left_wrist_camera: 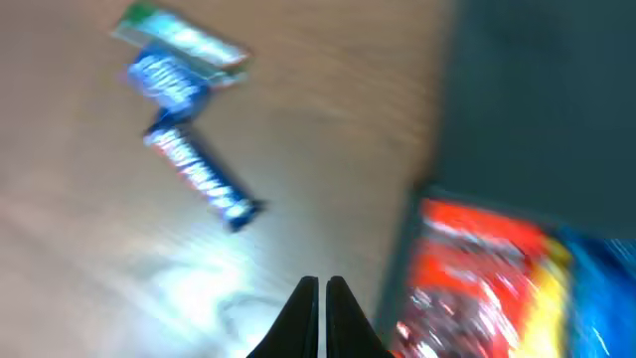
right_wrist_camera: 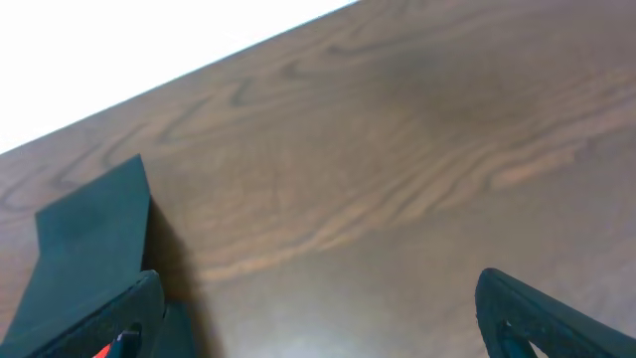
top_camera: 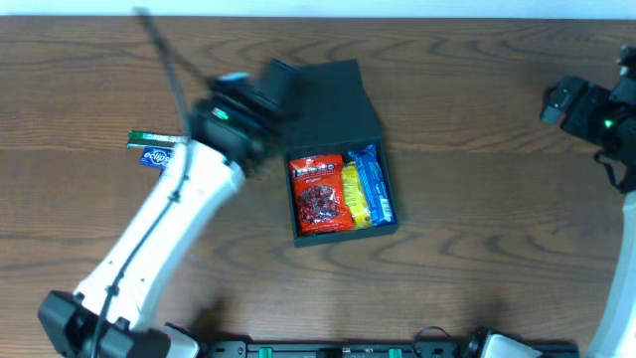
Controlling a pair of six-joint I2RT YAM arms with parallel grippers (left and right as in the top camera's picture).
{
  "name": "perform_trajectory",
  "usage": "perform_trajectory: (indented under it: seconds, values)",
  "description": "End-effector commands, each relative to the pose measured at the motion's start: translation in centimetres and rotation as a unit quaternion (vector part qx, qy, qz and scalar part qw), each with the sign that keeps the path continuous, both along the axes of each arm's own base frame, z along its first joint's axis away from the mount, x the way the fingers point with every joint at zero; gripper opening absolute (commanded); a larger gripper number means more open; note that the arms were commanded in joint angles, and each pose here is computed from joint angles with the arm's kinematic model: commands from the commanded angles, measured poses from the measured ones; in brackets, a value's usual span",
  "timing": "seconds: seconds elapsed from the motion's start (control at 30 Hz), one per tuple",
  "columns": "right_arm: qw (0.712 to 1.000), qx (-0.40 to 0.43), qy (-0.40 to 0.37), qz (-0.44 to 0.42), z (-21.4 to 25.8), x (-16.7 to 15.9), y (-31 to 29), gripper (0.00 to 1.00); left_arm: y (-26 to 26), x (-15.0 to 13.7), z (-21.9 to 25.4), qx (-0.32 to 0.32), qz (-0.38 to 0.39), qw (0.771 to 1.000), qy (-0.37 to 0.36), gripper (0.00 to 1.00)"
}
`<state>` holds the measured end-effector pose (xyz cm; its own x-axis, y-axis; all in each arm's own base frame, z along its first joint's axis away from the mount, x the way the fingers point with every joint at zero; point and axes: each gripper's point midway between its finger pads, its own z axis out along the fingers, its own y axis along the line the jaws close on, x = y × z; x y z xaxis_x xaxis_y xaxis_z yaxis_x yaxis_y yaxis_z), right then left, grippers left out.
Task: Pack container
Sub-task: 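Move the left gripper back to the green-wrapped bar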
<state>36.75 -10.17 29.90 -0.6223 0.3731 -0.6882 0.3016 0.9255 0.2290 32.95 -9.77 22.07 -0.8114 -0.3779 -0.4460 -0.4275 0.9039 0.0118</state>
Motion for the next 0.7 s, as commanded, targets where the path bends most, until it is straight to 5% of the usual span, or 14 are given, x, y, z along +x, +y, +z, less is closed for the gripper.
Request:
perform_trajectory:
  seconds: [0.0,0.37,0.67]
  values:
    - [1.0,-0.004,0.003,0.007,-0.9,1.6,-0.7,0.99,4.2,0.3,-1.1,-0.02,0.117,0.993,0.009,0.06]
    - [1.0,-0.008,-0.02,0.003,-3.6,7.1,-2.8,0.99,11.9,1.7,-5.5,-0.1,0.331,0.938,0.006,0.06]
    - [0.999,0.019,-0.044,0.008,-3.6,8.7,-2.4,0.99,14.5,8.3,-12.7,-0.228,0.414,0.881,0.008,0.06]
